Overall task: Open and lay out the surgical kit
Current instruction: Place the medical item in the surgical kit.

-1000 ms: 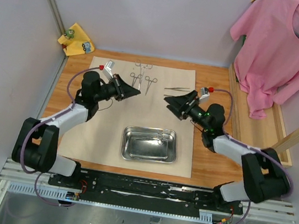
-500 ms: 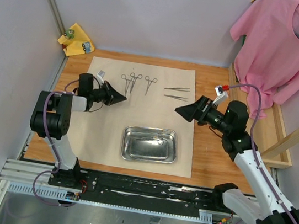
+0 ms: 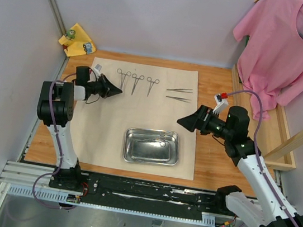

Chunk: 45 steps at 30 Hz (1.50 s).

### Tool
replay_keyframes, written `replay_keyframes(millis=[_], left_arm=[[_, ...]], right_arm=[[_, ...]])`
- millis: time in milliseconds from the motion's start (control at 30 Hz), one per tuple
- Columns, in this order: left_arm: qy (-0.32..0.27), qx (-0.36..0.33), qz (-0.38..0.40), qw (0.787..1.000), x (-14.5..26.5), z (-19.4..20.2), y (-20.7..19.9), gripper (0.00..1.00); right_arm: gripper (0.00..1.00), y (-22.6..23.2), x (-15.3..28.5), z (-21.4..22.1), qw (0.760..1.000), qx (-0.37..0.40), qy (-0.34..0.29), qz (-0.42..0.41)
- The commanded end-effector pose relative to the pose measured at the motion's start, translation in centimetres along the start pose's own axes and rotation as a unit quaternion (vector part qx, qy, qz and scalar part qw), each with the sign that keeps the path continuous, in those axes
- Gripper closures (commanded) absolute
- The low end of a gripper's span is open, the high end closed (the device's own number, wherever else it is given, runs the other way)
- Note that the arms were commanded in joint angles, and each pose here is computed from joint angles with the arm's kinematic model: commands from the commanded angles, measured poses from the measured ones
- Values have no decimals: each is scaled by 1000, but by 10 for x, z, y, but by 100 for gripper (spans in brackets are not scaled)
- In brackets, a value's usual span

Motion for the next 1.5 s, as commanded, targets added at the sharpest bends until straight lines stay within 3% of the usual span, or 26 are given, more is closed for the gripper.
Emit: replay_keyframes(millis=[0, 567, 1200, 1467], left_arm=[[29, -4, -3, 1000, -6, -5, 6, 99], [32, 1, -50, 998, -13, -24, 25, 97], [-7, 29, -41, 999, -16, -32, 23, 95], [-12, 33, -50, 998, -14, -33, 23, 80]], right_arm=[[1, -6, 3, -2, 1000, 6, -2, -1], [1, -17, -6, 8, 1000, -17, 3, -14], [1, -19, -8, 14, 999, -28, 5, -27], [1, -21, -9, 17, 999, -30, 7, -29]])
Point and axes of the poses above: each gripper's point midway between its finger pads, its own x axis back along the fingers, its own y axis along the line the jaws close on, z = x × y, the point moved 1 cm from there along x, back along the fingers, and after that the axes turned 4 degrees about x, right-handed, at the moved point
